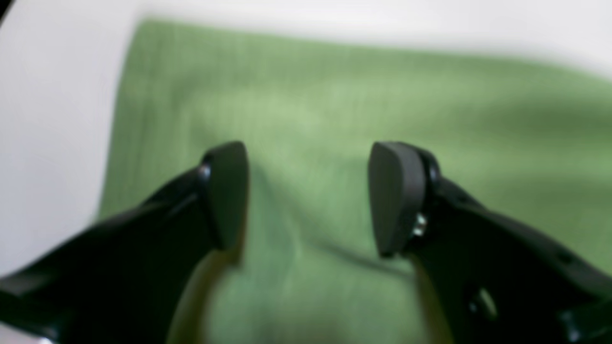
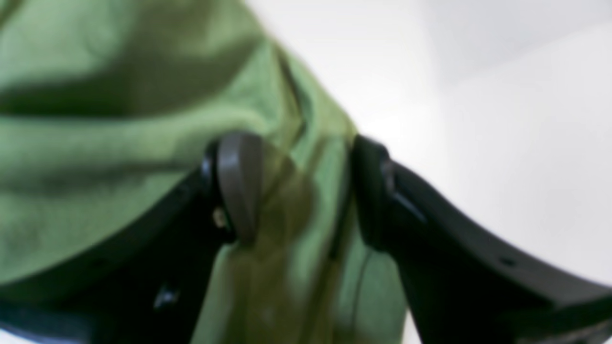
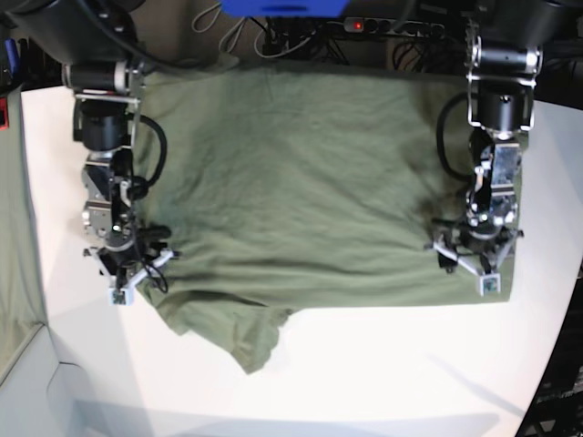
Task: Layout the t-shirt on the table in an organized manner, then fold the t-shirt properly
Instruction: 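Release the fabric and move both grippers toward the collar edge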
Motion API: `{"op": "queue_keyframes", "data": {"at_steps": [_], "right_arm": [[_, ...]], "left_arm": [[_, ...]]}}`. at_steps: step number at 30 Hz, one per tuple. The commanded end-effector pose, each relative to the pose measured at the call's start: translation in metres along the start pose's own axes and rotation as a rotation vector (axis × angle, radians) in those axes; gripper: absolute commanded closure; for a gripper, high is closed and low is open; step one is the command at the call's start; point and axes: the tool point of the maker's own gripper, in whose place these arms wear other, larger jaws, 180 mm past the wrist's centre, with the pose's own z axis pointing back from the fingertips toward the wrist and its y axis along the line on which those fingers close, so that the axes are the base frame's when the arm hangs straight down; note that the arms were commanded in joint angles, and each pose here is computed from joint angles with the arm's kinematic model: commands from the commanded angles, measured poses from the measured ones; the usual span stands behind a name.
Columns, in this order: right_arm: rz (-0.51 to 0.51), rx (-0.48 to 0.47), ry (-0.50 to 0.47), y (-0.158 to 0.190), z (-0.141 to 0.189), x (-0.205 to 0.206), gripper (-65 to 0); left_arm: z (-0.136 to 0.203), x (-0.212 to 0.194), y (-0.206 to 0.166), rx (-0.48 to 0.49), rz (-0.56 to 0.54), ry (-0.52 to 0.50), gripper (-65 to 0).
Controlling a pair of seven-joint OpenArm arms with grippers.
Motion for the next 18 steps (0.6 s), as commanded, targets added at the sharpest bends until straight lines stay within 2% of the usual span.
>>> {"op": "queue_keyframes", "data": {"at_steps": [1,5,9,12,15,18], "right_arm": [[0.007,-0.047,-0.022,-0.023,-0.001,0.017,-31.0],[0.015,-0.092,-0.064,-0.051,-0.001,0.007,-31.0],[0.007,-0.153,-0.118,-0.078,-0.004,0.02,-31.0],[-0.004,-0.254,-0.156,-0.103,-0.004,0.038,-31.3],[-0.003,-0.27,-0.233,-0.108,-0.003,0.067,-31.3],[-0.001,-0.285,-0.29,-0.118,0.0,0.096,-31.3]], "left_arm": [[-0.001,0.023,0.007,0.014,-0.003,-0.059,-39.4],[-0.008,0.002,0.014,0.034,0.004,-0.034,-39.4],[-0.024,0.011,0.019,0.061,0.024,-0.083,-39.4],[-0.037,0.036,0.004,0.054,0.054,-0.142,-39.4],[-0.042,0.065,0.003,0.059,0.078,-0.201,-39.4],[-0.04,0.096,-0.015,0.029,0.098,-0.26,-39.5]]}}
